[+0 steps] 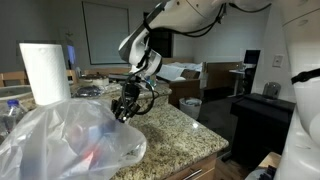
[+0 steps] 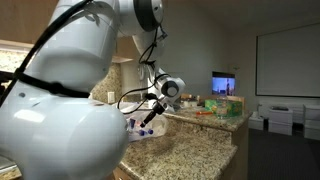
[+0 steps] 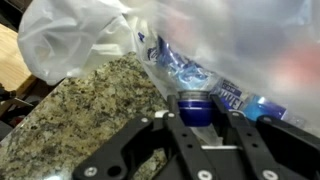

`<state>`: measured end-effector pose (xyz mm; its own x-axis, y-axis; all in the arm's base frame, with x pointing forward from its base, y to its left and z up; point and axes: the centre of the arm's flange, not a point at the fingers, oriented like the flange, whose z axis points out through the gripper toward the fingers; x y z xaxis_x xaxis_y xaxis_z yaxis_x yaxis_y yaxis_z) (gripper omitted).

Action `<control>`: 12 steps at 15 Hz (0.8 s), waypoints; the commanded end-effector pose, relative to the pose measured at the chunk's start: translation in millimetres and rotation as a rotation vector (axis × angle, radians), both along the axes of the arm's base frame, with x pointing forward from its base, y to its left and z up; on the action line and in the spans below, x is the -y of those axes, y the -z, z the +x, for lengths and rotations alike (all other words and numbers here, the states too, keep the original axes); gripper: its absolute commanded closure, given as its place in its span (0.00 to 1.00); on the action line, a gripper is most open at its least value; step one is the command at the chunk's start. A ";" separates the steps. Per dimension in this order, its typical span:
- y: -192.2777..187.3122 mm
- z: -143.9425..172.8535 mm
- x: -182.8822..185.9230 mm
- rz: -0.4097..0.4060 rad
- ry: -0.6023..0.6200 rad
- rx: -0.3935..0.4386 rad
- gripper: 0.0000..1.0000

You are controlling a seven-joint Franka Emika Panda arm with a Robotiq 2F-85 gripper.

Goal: Pick up the bottles from the counter and put them in the plastic bag

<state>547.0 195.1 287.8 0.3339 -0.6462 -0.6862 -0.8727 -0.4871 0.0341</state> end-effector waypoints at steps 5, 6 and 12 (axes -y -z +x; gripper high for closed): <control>-0.8 9.0 -78.6 0.024 -0.092 -0.008 0.90; -3.9 11.3 -94.2 0.030 -0.114 -0.004 0.90; 9.2 12.2 -157.2 0.049 -0.207 -0.028 0.90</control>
<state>547.8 327.5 277.9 0.4421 -0.5342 -0.7205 -0.7727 -0.6348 -0.0035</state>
